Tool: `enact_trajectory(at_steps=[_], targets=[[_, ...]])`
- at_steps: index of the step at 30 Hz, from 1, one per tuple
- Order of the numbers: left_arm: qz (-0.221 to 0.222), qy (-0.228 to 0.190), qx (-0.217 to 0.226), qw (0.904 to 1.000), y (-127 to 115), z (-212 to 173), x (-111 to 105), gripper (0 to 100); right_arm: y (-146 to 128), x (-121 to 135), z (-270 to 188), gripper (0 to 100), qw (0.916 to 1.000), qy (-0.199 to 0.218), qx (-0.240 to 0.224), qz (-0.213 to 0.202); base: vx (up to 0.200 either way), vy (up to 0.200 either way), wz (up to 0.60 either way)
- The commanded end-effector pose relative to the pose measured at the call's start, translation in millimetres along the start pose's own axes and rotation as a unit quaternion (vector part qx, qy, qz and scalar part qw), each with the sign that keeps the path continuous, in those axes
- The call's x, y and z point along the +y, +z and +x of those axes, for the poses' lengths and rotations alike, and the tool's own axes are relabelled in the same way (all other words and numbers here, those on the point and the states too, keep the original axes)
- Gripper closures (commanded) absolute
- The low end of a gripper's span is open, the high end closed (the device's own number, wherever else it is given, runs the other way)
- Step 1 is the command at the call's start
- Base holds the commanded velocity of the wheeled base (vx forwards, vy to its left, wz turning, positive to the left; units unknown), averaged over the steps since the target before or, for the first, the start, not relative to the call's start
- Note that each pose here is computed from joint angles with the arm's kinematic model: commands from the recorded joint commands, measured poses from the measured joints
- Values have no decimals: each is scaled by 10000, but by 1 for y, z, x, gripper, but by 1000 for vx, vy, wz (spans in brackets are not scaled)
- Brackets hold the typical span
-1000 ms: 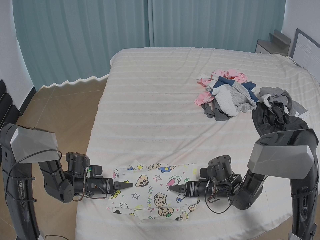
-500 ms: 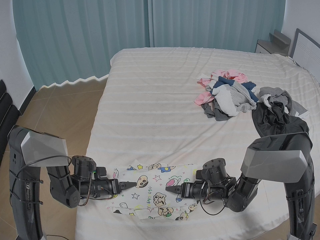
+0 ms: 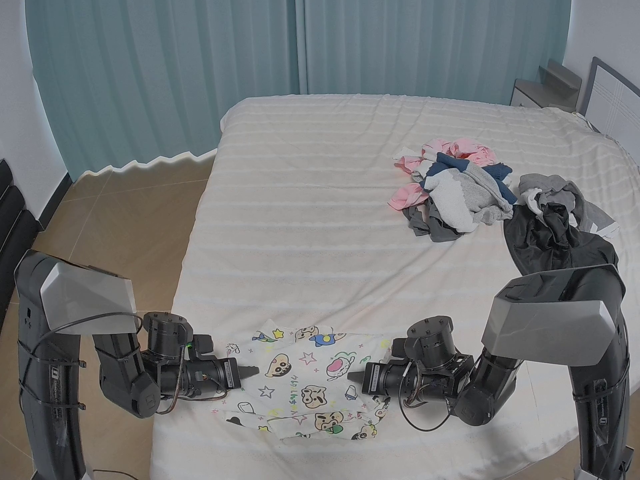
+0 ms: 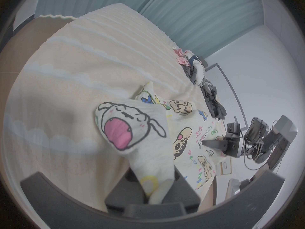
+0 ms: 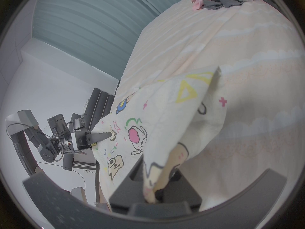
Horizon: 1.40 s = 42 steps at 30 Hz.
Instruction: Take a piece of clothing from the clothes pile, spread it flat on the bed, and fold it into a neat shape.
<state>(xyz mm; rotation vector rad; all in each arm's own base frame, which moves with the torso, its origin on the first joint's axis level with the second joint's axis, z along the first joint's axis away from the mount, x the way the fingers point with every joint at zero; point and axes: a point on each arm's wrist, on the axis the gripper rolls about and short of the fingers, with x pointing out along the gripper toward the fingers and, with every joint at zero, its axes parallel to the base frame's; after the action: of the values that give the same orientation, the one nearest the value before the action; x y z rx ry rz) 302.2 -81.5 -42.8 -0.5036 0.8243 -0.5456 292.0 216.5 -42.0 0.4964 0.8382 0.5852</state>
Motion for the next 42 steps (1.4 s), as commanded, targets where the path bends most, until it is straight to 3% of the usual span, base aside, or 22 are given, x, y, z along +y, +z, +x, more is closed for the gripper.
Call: enact_trajectory(at_steps=[1,8,20,30,42], targets=[[-163,-144,-320,9993,17,-10,-14,100,8,9,-12,100,9999,84,-120,-26,0,0,0],[-338,-414,-691,9962,34,-37,-43,100,24,29,-39,100,9987,299,-399,-101,0,0,0],[-225,-178,-723,9970,32,-59,-85,100,33,48,-81,100,9964,511,-661,-167,0,0,0],[-166,-43,-461,9988,20,-57,-109,100,35,56,-106,100,9958,548,-718,-178,0,0,0],[-140,-46,-418,9990,20,-65,-117,100,34,57,-112,100,9956,567,-742,-113,0,-200,0]])
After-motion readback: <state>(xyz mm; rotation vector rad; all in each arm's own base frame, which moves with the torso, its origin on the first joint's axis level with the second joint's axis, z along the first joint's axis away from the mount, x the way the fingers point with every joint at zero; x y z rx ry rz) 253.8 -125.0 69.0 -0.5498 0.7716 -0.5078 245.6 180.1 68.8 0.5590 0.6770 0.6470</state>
